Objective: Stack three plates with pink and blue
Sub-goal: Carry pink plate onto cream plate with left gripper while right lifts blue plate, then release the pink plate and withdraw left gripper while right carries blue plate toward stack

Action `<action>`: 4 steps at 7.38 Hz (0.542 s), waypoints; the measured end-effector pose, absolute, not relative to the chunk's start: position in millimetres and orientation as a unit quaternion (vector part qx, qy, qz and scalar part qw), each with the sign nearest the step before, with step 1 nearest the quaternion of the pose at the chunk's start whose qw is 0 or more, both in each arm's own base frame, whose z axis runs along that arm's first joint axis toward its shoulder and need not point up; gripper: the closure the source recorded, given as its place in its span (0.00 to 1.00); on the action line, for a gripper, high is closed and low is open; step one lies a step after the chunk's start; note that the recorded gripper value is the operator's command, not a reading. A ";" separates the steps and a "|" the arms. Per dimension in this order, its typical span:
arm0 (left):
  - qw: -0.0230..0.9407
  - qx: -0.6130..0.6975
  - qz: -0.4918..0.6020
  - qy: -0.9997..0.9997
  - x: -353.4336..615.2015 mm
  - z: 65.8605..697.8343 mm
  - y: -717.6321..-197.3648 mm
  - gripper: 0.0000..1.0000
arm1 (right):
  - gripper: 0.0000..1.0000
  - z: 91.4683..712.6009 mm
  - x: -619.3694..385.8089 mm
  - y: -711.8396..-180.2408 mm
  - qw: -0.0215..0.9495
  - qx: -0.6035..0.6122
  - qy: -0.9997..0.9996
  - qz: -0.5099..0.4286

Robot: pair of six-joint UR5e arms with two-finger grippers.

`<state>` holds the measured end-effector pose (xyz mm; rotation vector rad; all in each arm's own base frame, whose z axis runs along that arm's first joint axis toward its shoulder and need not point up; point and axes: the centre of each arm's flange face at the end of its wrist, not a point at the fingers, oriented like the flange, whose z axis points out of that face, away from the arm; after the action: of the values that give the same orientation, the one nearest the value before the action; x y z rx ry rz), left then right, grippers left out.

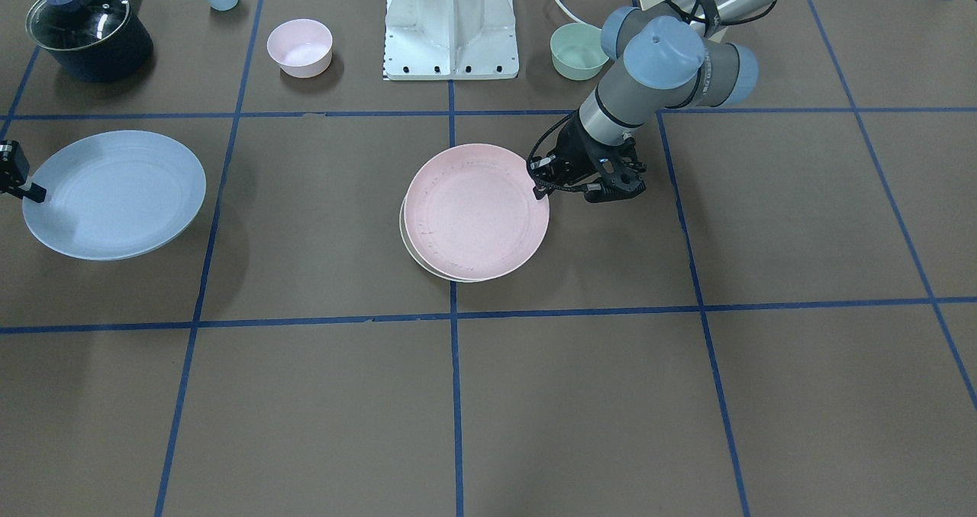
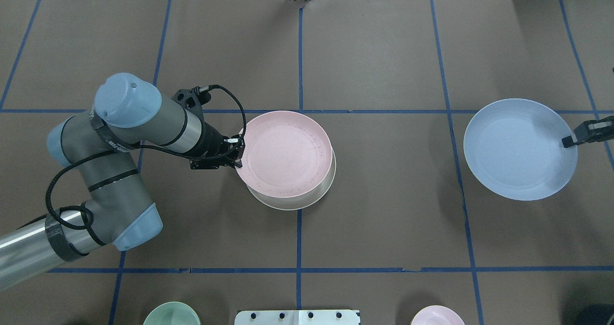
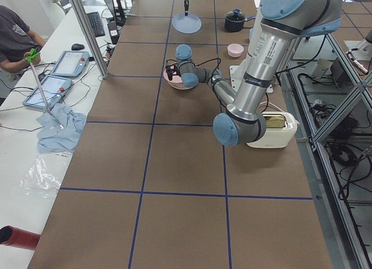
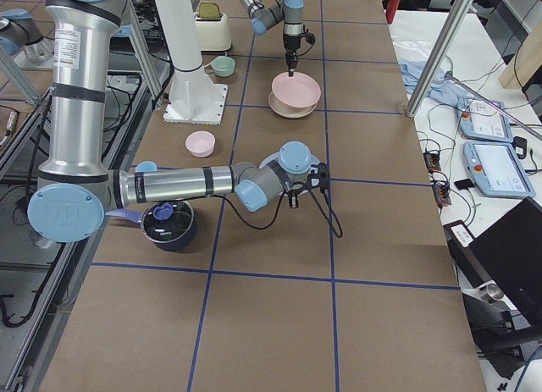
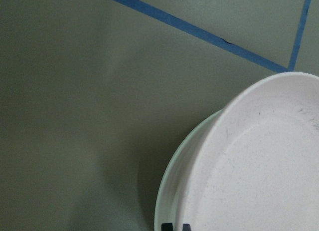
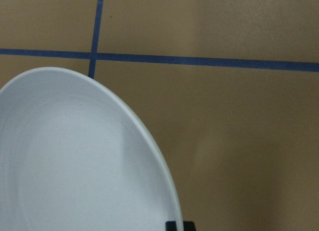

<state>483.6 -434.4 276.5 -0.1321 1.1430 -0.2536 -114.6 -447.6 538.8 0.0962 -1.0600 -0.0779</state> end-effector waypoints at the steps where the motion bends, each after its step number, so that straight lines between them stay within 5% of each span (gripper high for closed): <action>1: 0.830 -0.062 -0.115 0.542 487.6 274.3 -431.1 0.00 | 1.00 524.3 -116.0 -451.5 0.858 0.047 -0.511 -0.027; 4: 0.816 -0.040 -0.126 0.563 450.2 263.5 -449.9 0.00 | 1.00 473.4 -138.0 -466.6 0.847 0.043 -0.530 0.001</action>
<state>450.2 -449.9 263.5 -0.0860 1.2012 -0.2690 -138.0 -466.6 473.4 0.0902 -1.1174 0.0015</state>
